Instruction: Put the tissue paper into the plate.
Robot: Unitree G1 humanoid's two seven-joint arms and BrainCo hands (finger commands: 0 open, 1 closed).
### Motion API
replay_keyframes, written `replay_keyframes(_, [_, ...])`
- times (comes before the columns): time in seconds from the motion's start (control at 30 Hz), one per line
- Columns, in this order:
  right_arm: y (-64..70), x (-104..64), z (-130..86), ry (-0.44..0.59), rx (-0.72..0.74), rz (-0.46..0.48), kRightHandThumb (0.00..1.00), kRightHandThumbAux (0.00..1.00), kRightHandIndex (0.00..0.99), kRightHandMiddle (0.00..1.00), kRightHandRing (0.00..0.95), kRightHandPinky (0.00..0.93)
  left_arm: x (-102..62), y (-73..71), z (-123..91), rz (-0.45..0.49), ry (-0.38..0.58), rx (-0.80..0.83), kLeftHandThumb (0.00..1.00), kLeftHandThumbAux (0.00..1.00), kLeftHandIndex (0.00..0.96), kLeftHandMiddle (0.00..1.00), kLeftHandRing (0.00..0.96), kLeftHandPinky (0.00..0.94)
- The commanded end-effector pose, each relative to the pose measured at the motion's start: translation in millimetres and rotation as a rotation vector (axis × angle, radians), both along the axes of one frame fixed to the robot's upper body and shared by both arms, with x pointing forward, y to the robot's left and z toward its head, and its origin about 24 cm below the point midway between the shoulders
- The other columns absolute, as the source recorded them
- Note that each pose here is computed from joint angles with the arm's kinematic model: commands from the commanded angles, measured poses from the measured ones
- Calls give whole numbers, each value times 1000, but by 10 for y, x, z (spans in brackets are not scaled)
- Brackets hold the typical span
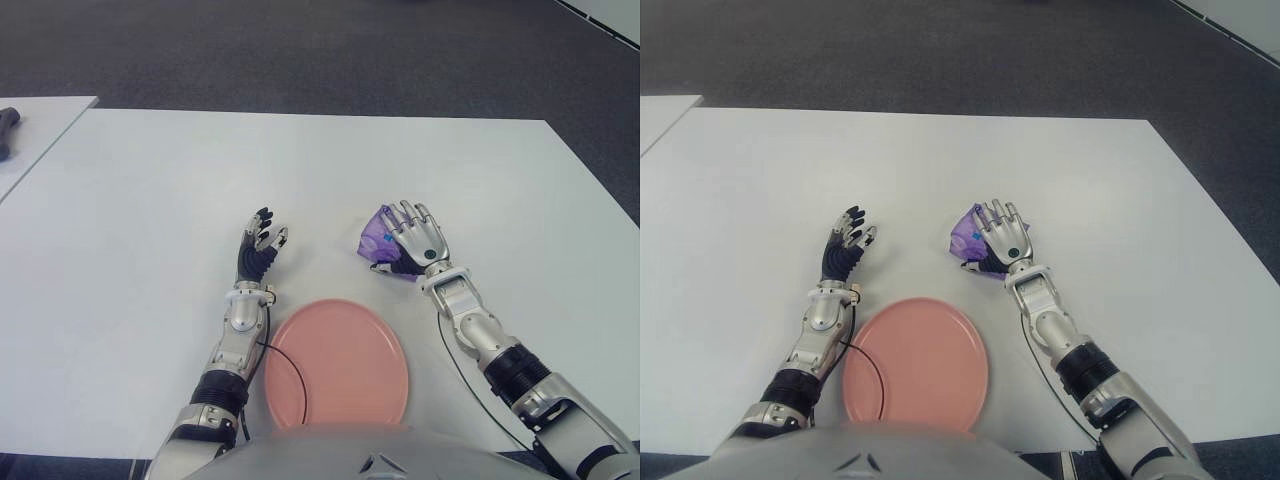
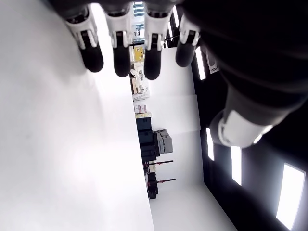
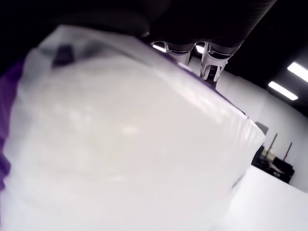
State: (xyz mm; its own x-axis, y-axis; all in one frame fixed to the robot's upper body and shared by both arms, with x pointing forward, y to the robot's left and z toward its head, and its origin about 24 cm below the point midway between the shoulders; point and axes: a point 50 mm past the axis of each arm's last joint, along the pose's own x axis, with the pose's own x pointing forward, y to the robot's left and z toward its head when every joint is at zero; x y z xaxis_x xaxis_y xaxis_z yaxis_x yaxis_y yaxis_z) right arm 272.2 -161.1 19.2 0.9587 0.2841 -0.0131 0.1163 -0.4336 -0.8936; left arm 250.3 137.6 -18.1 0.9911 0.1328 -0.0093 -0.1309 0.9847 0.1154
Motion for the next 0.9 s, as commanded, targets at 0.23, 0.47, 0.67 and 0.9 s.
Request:
replay_keyframes(0.23, [-80,-280,-502,3,42,-40,368,263,0,0,0,0,-54,39,-74,7,43,-3,300,627,137,168,141,147])
replay_keyframes(0.47, [-71,-276,-540,-25,48,-42,317,335,0,0,0,0,-50,39,-63,3,42,-3,290,626,133,166,136,130])
replay_keyframes(0.67, [-66,-275,-562,-33,36,-48,301,365,0,0,0,0,-55,37,-59,4,42,-7,303,631,140,166,138,147])
replay_keyframes(0.9, [-53,-281,-584,-35,25,-53,283,394,0,0,0,0,-60,36,-52,6,42,-15,319,630,141,161,135,141])
